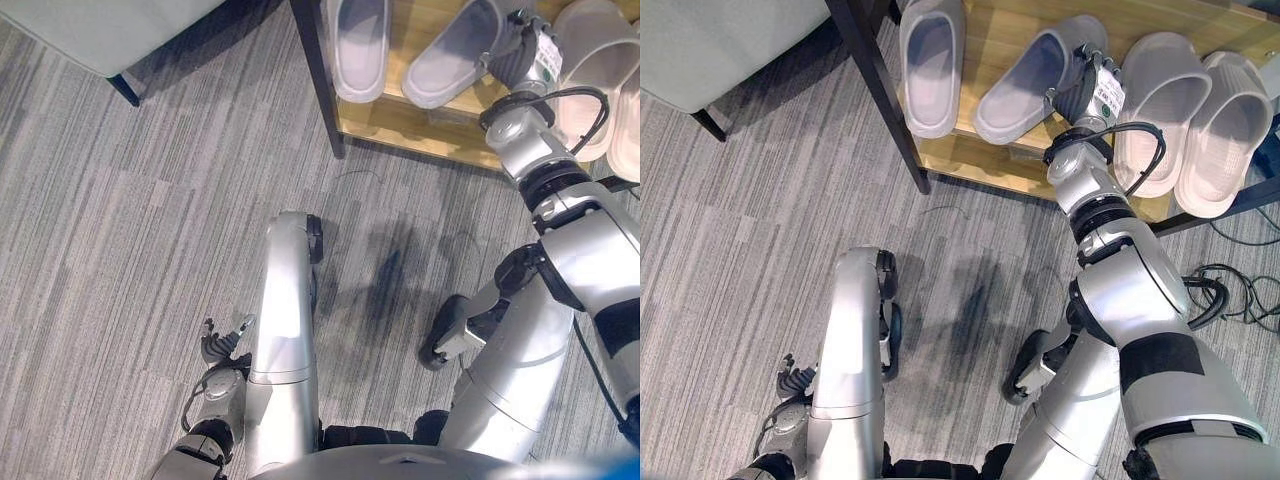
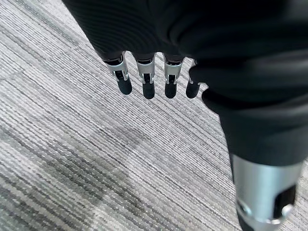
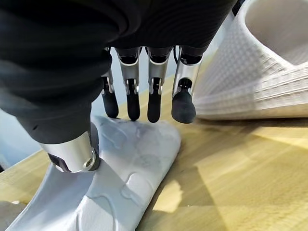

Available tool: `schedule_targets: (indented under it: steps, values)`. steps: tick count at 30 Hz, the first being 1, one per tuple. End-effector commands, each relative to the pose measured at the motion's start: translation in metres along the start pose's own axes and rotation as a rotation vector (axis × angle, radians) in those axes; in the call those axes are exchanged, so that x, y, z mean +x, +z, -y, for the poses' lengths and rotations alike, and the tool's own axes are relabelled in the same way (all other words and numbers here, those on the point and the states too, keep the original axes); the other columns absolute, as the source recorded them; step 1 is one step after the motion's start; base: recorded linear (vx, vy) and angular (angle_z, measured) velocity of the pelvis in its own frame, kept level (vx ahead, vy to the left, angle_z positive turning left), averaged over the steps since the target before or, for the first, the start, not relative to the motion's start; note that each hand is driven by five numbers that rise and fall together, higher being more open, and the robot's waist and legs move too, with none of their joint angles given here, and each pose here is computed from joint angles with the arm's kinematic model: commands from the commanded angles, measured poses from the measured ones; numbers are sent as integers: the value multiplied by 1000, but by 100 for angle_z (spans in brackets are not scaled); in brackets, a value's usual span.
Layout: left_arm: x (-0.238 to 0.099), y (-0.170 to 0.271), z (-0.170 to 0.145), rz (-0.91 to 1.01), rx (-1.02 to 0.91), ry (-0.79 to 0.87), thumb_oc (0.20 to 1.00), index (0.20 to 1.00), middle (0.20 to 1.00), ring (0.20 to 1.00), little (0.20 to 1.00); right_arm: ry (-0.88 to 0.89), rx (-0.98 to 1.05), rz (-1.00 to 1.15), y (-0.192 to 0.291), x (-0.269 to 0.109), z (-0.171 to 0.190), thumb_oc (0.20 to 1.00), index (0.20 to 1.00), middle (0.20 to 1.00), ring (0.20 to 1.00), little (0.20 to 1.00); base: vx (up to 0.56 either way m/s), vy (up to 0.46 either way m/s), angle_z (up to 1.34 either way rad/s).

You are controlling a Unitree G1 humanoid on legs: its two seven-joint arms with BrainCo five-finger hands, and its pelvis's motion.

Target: Arrange the slippers neatly on the shoe rack.

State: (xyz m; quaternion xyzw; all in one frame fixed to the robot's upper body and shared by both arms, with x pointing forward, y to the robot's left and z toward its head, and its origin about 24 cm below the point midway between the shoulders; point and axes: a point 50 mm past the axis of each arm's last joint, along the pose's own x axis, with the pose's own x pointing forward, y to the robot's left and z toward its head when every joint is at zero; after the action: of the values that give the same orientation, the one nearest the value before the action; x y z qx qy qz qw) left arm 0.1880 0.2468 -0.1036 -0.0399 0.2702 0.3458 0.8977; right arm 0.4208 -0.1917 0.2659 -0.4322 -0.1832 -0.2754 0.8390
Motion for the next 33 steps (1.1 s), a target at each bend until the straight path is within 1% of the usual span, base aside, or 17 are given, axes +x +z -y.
schedule_targets:
  steps: [1, 6, 12, 19, 23, 27, 33]
  values:
    - [2, 1, -19, 38, 50, 34, 1000, 1000, 1000, 1000, 1000, 29, -22, 143, 16, 2, 3, 200, 200, 200, 200, 200, -14, -11, -7]
    - [3, 2, -22, 41, 58, 39, 1000, 1000, 1000, 1000, 1000, 70, -12, 218, 23, -4, -3, 200, 200, 200, 200, 200, -3, -2, -1]
    - [4, 2, -22, 44, 62, 42, 1000, 1000, 1000, 1000, 1000, 71, -11, 207, 20, -3, -1, 200, 200, 200, 200, 200, 0, 0, 0]
    - [4, -1, -30, 39, 91, 52, 1000, 1000, 1000, 1000, 1000, 69, -19, 226, 25, 9, 14, 200, 200, 200, 200, 200, 0, 0, 0]
    - [4, -1, -31, 41, 101, 51, 1000, 1000, 1000, 1000, 1000, 75, -18, 244, 30, 10, 15, 200, 200, 200, 200, 200, 0, 0, 0]
    - [4, -2, -31, 37, 109, 51, 1000, 1000, 1000, 1000, 1000, 105, -29, 275, 38, 6, 8, 200, 200, 200, 200, 200, 0, 0, 0]
    - [5, -1, -34, 43, 127, 51, 1000, 1000, 1000, 1000, 1000, 104, -38, 270, 38, 10, 12, 200, 200, 200, 200, 200, 0, 0, 0]
